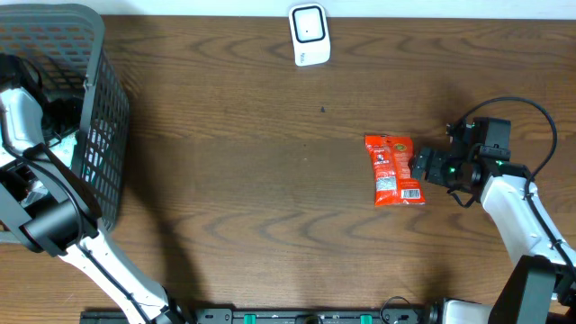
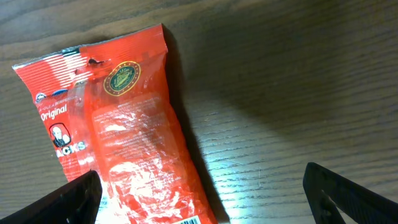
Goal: Scan the item barcode
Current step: 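Reach the left gripper into the basket and grasp a pale green packet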
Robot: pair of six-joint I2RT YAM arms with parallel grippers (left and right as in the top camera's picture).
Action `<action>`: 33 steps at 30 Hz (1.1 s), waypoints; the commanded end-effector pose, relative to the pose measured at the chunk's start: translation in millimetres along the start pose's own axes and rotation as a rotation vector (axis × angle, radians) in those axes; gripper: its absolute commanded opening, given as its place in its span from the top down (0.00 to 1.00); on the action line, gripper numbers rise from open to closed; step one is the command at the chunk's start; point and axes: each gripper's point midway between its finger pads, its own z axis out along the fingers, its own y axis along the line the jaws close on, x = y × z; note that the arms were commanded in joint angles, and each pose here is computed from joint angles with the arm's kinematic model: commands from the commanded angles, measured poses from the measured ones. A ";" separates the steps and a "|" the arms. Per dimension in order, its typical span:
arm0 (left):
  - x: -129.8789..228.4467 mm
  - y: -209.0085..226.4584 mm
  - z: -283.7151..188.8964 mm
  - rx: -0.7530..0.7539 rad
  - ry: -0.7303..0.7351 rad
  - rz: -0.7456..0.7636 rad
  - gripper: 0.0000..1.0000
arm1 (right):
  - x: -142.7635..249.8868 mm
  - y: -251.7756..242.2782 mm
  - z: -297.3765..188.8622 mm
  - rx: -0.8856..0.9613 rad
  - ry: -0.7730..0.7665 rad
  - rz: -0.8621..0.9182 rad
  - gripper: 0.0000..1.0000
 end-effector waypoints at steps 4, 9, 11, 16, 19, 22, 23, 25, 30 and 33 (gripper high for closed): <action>20.4 1.5 28.2 -0.014 0.084 0.024 0.28 | -6.2 2.9 -3.6 0.000 -0.019 -0.014 0.01; 13.8 2.1 17.8 -0.012 0.056 0.020 0.62 | -6.2 2.8 -3.6 0.001 -0.020 -0.014 0.01; 10.1 2.2 13.0 -0.011 0.043 0.019 0.72 | -6.2 2.9 -3.6 0.000 -0.019 -0.014 0.01; -11.7 4.7 -28.0 -0.001 -0.060 -0.011 0.88 | -6.2 2.8 -3.6 0.001 -0.020 -0.014 0.01; -27.7 7.9 -70.0 0.013 -0.161 -0.069 0.89 | -6.2 2.9 -3.6 0.000 -0.019 -0.014 0.01; -41.6 12.6 -125.2 0.039 -0.286 -0.150 0.90 | -6.2 2.9 -3.6 0.000 -0.019 -0.014 0.01; -43.6 14.1 -140.2 0.048 -0.316 -0.174 0.92 | -6.2 2.8 -3.6 0.001 -0.020 -0.014 0.01; -47.2 18.5 -182.0 0.074 -0.402 -0.241 0.92 | -6.2 2.9 -3.6 0.000 -0.019 -0.014 0.01; -39.8 30.8 -286.6 0.138 -0.617 -0.322 0.55 | -6.2 2.8 -3.6 0.001 -0.020 -0.014 0.01; -33.6 31.3 -285.5 0.133 -0.596 -0.319 0.26 | -6.3 2.9 -3.6 0.000 -0.020 -0.014 0.01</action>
